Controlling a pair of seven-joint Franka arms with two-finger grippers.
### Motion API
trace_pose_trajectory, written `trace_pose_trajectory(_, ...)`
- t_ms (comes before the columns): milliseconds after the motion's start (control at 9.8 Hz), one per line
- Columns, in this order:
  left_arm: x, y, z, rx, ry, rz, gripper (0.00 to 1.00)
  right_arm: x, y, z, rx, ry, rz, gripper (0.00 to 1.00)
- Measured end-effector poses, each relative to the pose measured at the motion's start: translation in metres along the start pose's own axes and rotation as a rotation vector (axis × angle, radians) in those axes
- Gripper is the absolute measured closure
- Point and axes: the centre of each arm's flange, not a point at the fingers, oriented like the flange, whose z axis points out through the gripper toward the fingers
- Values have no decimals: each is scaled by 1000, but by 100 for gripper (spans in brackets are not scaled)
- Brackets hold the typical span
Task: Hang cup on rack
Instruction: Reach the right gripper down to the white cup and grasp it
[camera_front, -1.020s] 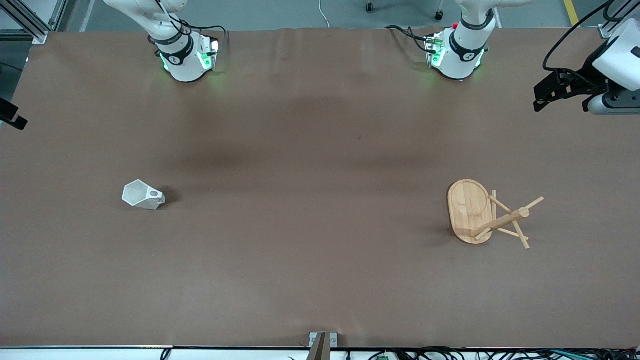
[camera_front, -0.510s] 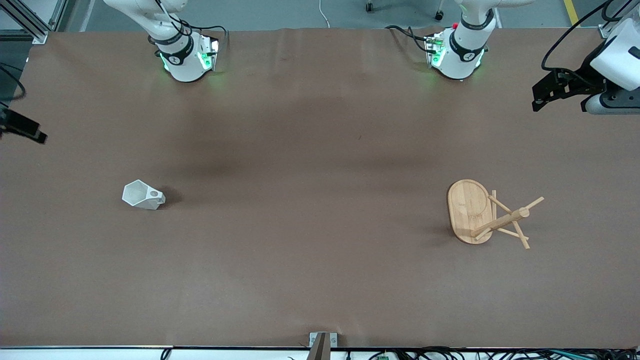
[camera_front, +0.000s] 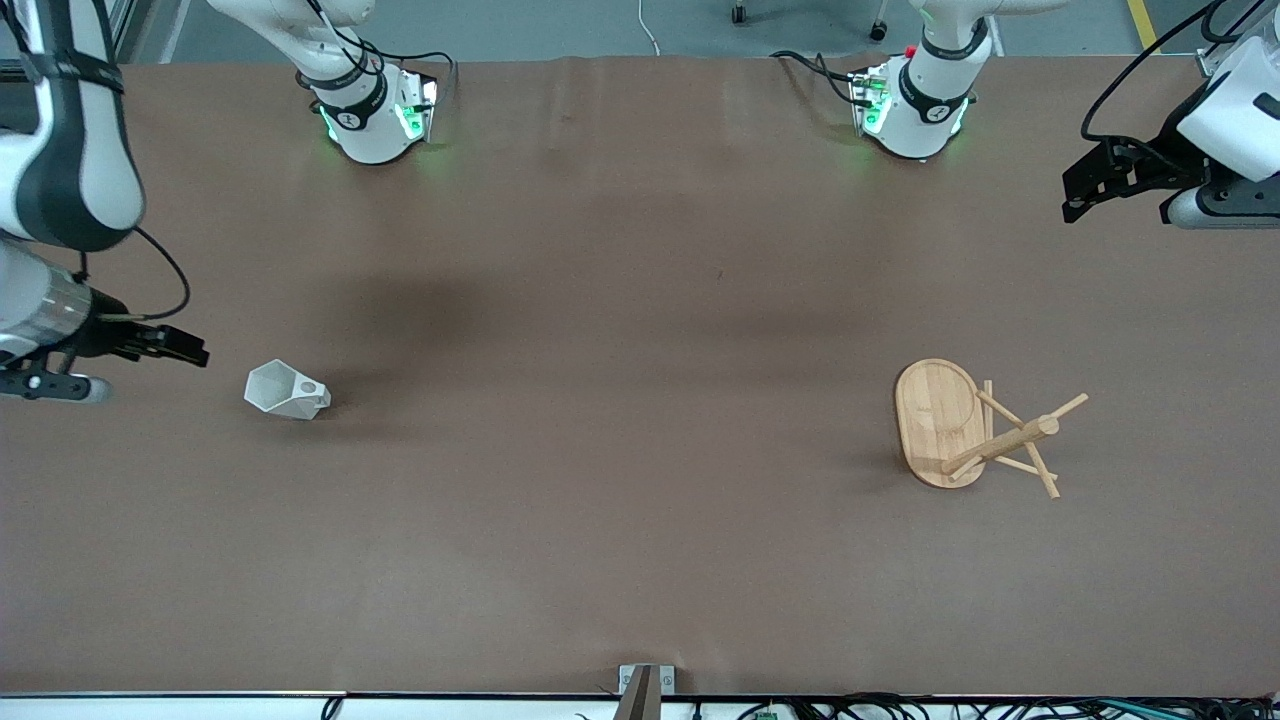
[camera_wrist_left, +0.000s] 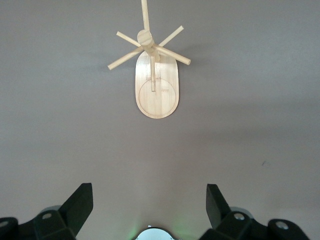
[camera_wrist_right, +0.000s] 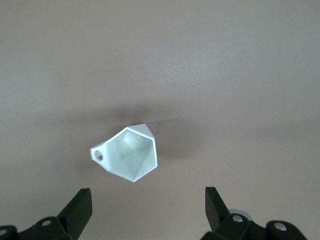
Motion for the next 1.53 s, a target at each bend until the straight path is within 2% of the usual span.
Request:
trace_pose_trajectory(204,0,1,0,0,0,-6,0,2,9,54,2,-12,-4,0)
trace_pose_trajectory(510,-1,8,0,1,1,5,0,4,12,110,39,-18,16,0)
trace_pose_trajectory(816,-1,9,0,1,1,6,0,-6,11,147,34,-12,1,3)
trace_pose_trajectory(918,-1,9,0,1,1,6,0,-6,11,149,34,-14,-2,11)
trace_pose_trajectory(1122,-1,9,0,1,1,7,0,-5,10,150,36,-7,0,44)
trace_pose_trajectory(1327,-1,10,0,1,1,8,0,-4,9,154,44,2,6,54)
trace_pose_trajectory(1531,-1,10,0,2,1,9,0,-4,7,156,55,1,15,85)
